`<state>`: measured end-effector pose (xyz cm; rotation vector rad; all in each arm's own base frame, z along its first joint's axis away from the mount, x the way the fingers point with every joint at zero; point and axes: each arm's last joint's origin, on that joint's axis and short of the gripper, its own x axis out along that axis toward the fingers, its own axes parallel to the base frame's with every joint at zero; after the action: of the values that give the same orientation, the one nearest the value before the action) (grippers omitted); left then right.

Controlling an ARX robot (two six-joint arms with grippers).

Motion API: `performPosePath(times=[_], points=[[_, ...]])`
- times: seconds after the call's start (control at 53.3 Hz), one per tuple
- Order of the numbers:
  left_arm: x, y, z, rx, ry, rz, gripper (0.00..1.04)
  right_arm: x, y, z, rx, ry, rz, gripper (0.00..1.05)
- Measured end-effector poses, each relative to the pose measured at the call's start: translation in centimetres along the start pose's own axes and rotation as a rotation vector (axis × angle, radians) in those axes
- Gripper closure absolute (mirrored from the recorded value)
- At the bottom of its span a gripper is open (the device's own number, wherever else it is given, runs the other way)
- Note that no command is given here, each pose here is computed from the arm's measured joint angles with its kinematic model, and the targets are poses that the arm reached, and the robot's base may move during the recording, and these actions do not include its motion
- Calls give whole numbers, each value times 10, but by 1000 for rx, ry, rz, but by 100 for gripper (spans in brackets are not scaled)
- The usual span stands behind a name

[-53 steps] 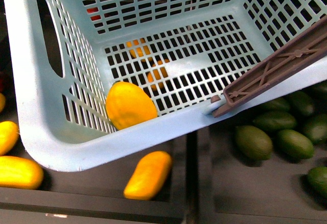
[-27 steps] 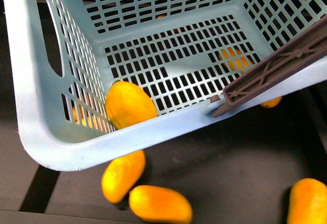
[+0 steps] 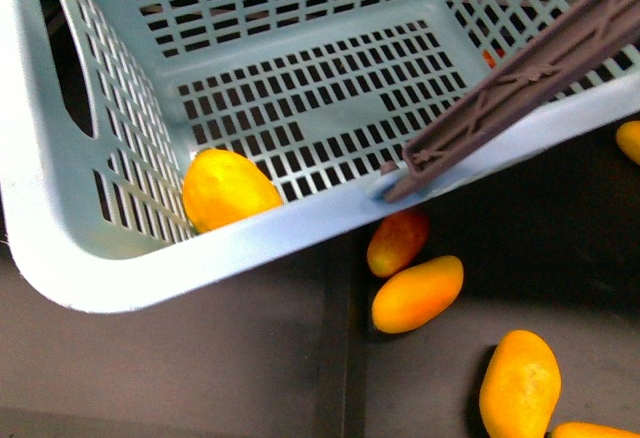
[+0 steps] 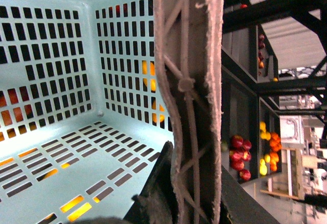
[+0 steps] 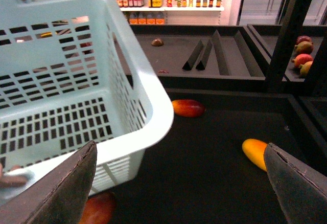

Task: Pick lemon and mango into basket

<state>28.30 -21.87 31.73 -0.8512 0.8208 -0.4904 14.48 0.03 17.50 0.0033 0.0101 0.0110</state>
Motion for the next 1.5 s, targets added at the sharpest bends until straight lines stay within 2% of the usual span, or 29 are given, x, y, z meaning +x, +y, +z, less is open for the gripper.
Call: performPosePath(times=[0.113,0.431,0.525,0.544,0.6,0.732,0.919,1.088,1.257,1.351,1.501], points=[[0,1,1,14,-21,12,98,0,0,0,0,0,-8,9],[1,-3,-5,10,26,-14,98,0,0,0,5,3,-15,9],[1,-3,-6,11,33,-18,98,12,-4,4,133,268,-176,9],[1,-3,-6,9,27,-15,98,16,-8,9,179,363,-233,9],[1,-3,-6,12,25,-13,98,22,-14,9,259,521,-293,9],[1,-2,-4,5,9,-3,98,39,-28,-4,352,619,-303,9],[1,-2,-3,12,16,-8,98,73,-43,-37,429,733,-200,9],[1,-3,-5,9,30,-16,98,92,-47,-92,410,873,-115,9],[1,-3,-5,10,26,-14,98,100,-45,-135,382,955,-55,9],[1,-3,-5,10,18,-9,98,103,-41,-160,413,997,-20,9],[1,-3,-5,10,19,-9,98,108,-33,-181,437,1028,-2,9]])
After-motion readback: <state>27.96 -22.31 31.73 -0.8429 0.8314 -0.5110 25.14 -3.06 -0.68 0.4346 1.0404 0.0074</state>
